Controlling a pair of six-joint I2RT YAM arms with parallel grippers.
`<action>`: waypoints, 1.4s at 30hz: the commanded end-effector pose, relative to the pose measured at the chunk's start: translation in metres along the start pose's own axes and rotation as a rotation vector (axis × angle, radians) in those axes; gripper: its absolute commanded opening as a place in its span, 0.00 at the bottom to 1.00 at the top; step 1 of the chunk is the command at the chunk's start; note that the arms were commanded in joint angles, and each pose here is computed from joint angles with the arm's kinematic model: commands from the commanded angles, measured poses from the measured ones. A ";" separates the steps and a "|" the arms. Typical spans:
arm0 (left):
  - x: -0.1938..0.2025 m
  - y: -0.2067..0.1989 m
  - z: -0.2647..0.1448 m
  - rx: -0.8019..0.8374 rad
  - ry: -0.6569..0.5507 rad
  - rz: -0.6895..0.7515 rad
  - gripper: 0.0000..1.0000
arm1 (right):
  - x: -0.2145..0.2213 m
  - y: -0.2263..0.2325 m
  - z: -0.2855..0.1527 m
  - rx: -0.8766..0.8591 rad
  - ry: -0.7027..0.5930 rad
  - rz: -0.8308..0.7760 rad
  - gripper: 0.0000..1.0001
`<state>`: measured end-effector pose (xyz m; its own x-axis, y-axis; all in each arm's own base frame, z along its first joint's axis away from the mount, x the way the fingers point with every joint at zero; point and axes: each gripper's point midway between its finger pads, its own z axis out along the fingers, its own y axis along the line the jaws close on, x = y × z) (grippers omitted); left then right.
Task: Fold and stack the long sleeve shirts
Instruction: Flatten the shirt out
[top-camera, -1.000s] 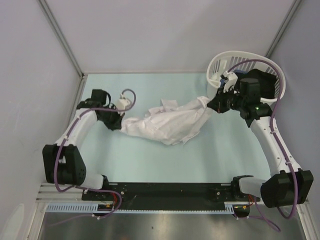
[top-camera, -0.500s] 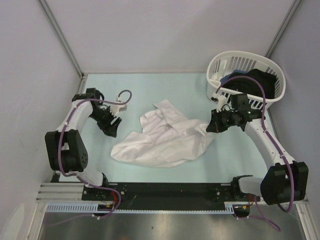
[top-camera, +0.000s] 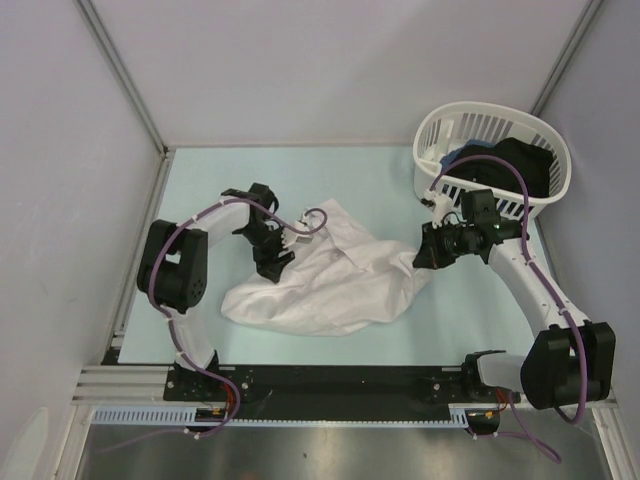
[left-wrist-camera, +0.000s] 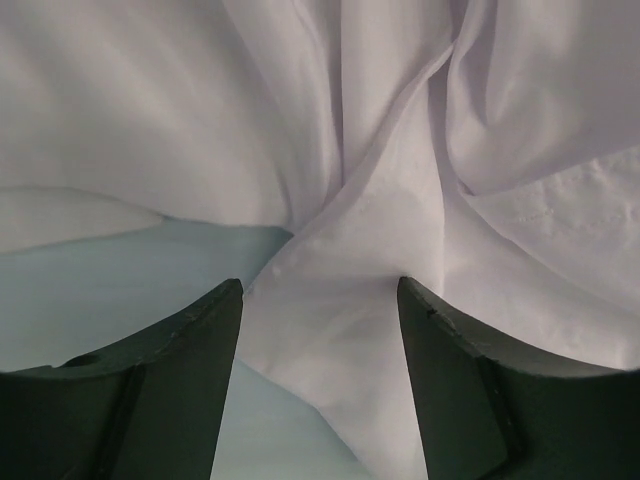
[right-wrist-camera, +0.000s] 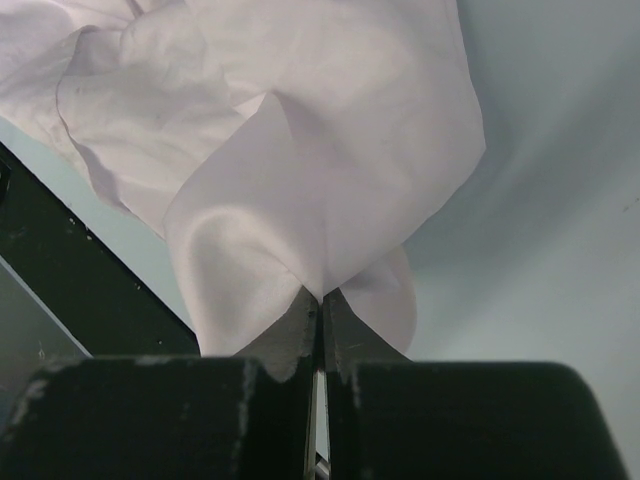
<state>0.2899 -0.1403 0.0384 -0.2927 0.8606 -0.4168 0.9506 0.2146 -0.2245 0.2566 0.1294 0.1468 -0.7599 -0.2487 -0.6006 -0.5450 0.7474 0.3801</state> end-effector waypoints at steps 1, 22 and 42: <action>-0.008 0.012 0.011 -0.003 0.021 0.144 0.69 | 0.003 0.004 -0.003 -0.011 -0.002 -0.003 0.04; 0.178 0.025 -0.090 -0.305 0.101 -0.608 0.00 | -0.009 -0.008 0.013 0.004 -0.021 -0.026 0.05; -0.019 0.051 -0.058 -0.129 -0.083 -0.045 0.77 | -0.010 -0.009 0.013 0.014 -0.006 -0.059 0.06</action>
<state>0.3565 -0.0832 0.1006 -0.3608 0.8121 -0.4586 0.9217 0.3856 -0.0424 0.2614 0.1348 0.1268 -0.7583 -0.2951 -0.5813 -0.5686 0.7356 0.3683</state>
